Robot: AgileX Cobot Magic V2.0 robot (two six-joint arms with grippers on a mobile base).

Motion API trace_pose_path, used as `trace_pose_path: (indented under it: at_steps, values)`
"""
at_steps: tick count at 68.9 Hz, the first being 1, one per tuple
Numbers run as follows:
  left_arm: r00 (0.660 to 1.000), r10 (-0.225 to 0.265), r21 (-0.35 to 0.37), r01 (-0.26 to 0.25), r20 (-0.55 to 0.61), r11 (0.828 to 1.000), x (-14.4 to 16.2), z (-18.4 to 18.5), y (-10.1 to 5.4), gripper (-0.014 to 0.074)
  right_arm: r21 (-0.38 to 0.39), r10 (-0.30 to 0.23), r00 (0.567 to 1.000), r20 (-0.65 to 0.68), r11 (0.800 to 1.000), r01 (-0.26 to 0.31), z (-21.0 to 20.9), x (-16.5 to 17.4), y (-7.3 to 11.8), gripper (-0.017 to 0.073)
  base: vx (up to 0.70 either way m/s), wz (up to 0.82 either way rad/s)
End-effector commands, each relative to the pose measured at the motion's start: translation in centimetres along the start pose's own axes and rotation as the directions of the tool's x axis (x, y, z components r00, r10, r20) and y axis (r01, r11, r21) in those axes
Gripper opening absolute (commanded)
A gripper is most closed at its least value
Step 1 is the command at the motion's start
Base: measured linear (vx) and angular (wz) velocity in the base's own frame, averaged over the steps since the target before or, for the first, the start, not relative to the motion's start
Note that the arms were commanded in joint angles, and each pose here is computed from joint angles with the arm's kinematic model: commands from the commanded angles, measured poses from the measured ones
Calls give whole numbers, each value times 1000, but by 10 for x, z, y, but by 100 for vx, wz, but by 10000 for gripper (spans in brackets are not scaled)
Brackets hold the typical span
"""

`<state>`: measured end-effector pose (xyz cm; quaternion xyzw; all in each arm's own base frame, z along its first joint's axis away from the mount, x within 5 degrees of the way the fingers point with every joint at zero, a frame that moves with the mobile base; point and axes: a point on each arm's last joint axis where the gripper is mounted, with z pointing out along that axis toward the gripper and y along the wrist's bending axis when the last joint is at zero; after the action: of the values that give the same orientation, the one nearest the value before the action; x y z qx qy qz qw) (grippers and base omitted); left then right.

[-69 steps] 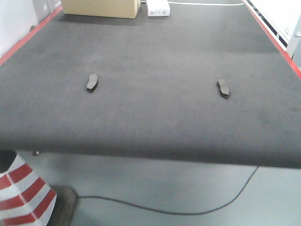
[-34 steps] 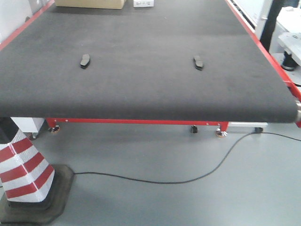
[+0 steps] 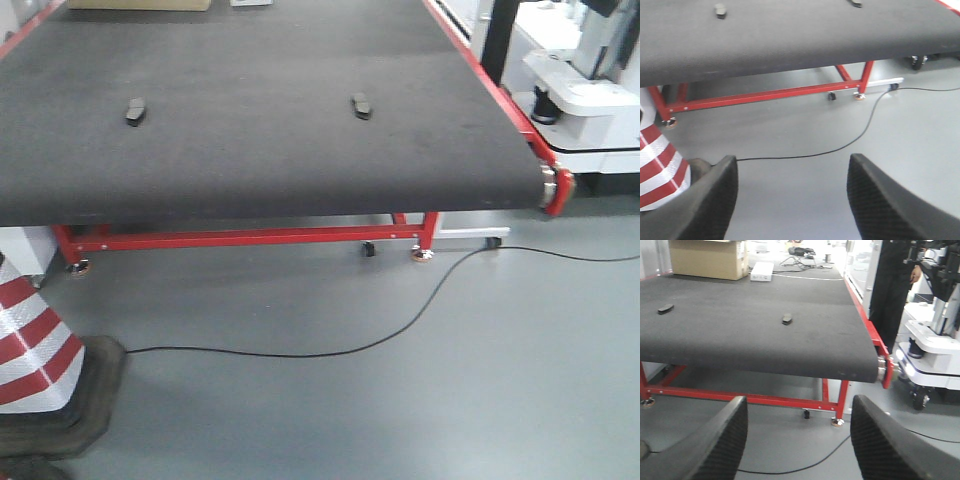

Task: Move and align brake pads A on conveyor
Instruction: 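Turn the base away from the conveyor toward the yellow floor line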

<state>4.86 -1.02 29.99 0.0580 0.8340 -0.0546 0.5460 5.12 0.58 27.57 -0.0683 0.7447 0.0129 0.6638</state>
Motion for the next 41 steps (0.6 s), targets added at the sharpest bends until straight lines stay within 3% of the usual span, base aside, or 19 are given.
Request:
trace_pose_path:
  at_steps: [1, 25, 41]
  values:
    - [997, -7, 5, 6, 79, 1000, -13, -2, 0, 443, 18, -10, 995, 95, 1000, 8, -2, -15, -2, 429, -11, -20]
    - [997, -8, 5, 7, 80, 1000, -13, -2, 0, 443, 18, -10, 995, 96, 1000, 8, -2, -15, -2, 429, -4, -23]
    - [998, -7, 6, 7, 56, 1000, -11, -2, -1, 443, 18, -10, 995, 96, 1000, 8, -2, -15, -2, 429, -4, -70]
